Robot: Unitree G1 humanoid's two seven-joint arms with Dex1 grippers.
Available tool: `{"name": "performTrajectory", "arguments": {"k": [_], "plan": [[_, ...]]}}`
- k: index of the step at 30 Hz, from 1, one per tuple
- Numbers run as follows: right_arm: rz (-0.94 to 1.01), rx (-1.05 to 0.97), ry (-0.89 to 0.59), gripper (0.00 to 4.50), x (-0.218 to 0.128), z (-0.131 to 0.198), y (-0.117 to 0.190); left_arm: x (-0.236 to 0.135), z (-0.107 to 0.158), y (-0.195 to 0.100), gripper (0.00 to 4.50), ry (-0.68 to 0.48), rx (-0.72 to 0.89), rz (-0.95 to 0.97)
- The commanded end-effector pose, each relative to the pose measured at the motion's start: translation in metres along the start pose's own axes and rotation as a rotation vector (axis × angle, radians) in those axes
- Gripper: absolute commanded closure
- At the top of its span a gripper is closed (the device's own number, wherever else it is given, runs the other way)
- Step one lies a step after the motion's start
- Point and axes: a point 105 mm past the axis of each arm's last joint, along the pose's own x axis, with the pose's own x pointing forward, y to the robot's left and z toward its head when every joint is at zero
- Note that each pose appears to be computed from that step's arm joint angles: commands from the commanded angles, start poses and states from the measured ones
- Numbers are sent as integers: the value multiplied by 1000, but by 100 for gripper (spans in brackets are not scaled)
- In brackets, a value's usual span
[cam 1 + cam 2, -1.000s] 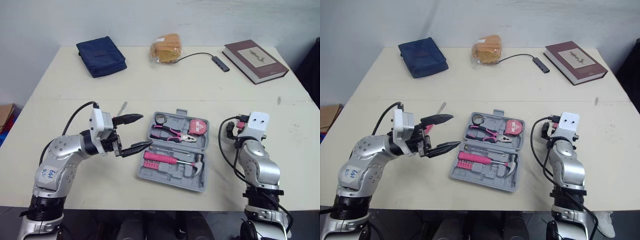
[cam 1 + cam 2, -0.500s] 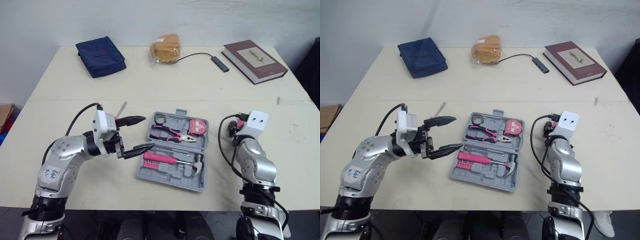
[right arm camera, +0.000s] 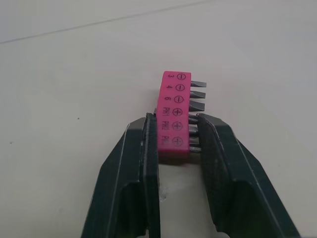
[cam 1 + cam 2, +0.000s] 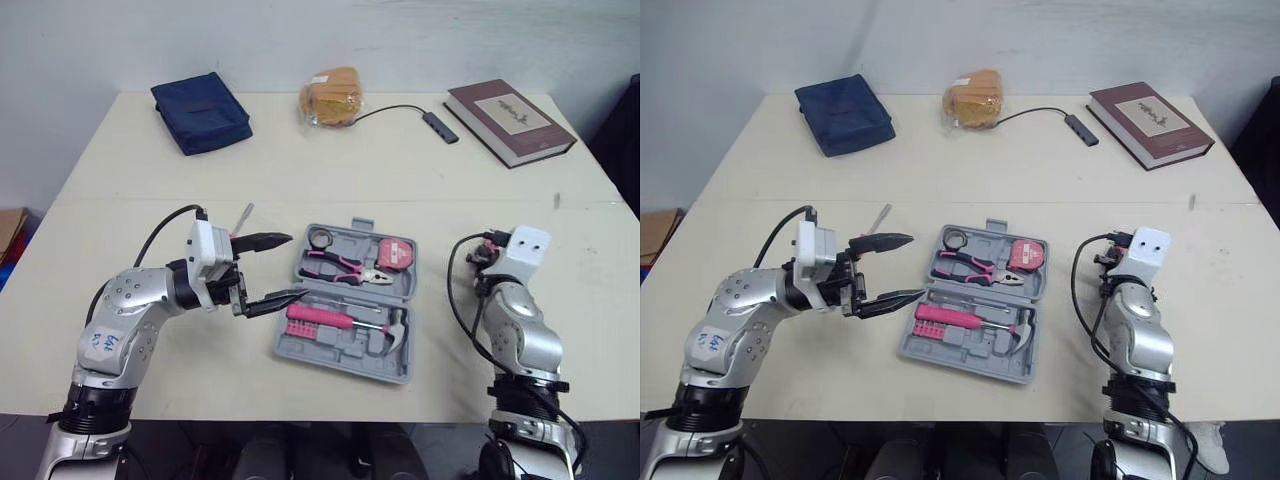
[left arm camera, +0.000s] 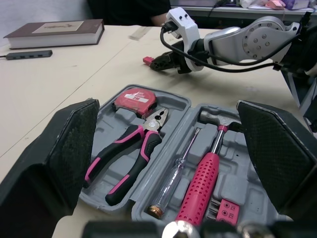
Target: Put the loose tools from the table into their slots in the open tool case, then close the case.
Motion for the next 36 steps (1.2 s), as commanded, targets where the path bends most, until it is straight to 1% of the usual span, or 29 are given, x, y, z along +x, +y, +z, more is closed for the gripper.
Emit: {"name": "performTrajectory", "arguments": {"k": [1, 3, 4, 5, 6, 7, 9, 12, 15, 17, 18, 20, 22, 25, 30, 36], "plan": [[305, -140, -212, 371, -20, 58, 32, -3, 6, -2, 0, -6, 44, -50], [392, -191, -224, 371, -27, 63, 38, -4, 6, -3, 0, -2, 40, -68], [506, -249, -224, 371, -37, 68, 45, -6, 6, -4, 0, 3, 39, -86], [682, -322, -212, 371, -54, 74, 58, -10, 5, -5, 0, 16, 44, -106], [808, -374, -192, 371, -68, 76, 67, -12, 4, -6, 0, 26, 48, -120], [930, -412, -154, 371, -82, 75, 76, -14, 2, -7, 0, 36, 49, -132], [1074, -457, -90, 371, -99, 71, 85, -16, 0, -9, 0, 43, 63, -149], [1330, -534, 31, 371, -135, 58, 106, -16, -3, -13, 0, 42, 78, -171], [1468, -591, 165, 371, -158, 41, 117, -15, -5, -16, 0, 57, 70, -185], [1507, -654, 269, 371, -168, 26, 121, -17, -8, -20, 0, 70, 48, -194], [1516, -677, 306, 371, -172, 20, 122, -18, -9, -22, 0, 76, 39, -199], [1545, -688, 353, 371, -178, 12, 128, -22, -16, -31, 0, 124, 40, -235], [1541, -700, 370, 371, -179, 5, 134, -24, -17, -32, 0, 126, 25, -227], [1508, -776, 395, 371, -172, -6, 136, -24, -16, -32, 0, 124, 19, -213], [1511, -736, 465, 371, -172, -13, 138, -24, -17, -34, 0, 129, 13, -208], [1471, -779, 474, 371, -164, -18, 139, -25, -18, -35, 0, 146, 3, -195]]}}
